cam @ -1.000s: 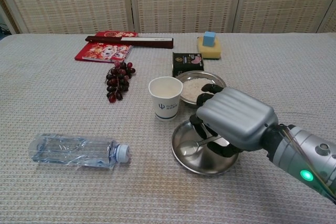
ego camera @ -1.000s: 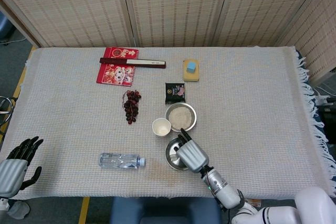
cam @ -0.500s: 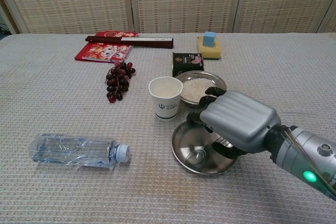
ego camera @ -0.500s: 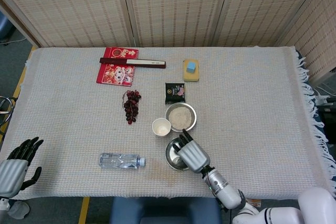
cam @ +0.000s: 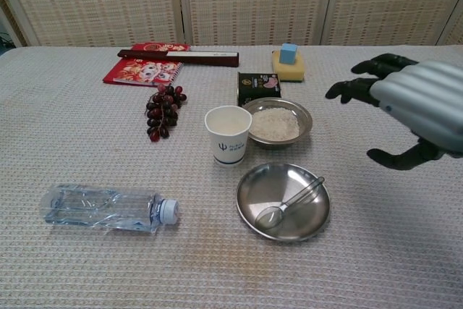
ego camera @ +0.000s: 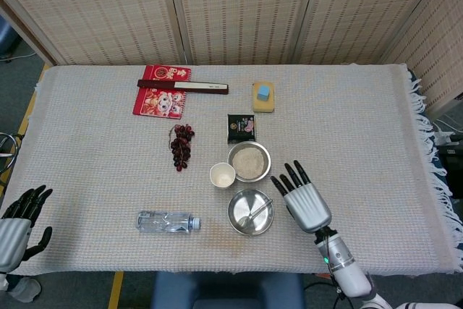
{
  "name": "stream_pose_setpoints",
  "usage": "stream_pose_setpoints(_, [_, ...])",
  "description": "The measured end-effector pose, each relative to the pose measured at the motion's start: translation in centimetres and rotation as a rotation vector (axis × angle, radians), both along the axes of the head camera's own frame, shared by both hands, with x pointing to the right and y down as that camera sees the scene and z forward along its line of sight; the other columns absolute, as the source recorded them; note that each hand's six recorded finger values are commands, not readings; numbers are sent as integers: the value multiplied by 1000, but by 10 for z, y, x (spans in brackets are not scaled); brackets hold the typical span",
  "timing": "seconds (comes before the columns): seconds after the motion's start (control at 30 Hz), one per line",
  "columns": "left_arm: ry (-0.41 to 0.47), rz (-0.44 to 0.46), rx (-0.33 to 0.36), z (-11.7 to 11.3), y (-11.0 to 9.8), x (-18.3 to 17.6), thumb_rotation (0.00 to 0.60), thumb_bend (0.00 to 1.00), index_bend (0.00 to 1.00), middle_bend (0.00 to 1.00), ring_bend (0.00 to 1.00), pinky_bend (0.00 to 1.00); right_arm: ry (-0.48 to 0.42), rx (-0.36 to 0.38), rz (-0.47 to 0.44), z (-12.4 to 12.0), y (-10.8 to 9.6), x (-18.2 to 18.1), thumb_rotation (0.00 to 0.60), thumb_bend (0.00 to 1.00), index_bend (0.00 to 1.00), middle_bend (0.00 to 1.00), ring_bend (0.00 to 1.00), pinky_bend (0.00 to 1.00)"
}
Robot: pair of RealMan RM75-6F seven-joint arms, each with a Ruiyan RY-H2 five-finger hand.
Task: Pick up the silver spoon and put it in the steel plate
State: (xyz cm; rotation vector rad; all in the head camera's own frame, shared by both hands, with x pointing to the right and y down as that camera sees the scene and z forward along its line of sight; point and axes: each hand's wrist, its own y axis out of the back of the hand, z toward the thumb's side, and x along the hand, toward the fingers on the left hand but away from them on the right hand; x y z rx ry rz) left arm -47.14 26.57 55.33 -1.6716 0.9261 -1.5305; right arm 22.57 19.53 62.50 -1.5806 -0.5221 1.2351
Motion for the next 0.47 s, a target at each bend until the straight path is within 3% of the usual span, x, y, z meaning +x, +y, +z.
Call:
stream_pose_setpoints(0.17, [-8,1,-5,0,2,0,600,470,0,0,0,215,-65,103,167,-31,4,49,600,195,41,49,0,0])
stream_pose_setpoints(0.3, [-12,-8,-13,-1,2,-2,600,468,0,0,0,222,-134,184,315,-48,18,101,600,194,19,22,0,0])
stream_pose_setpoints(0.47, [-21,-5,-25,1,3,-1,600,468,0,0,0,222,-195,172,410,-61,37,142,600,192,19,10,0,0])
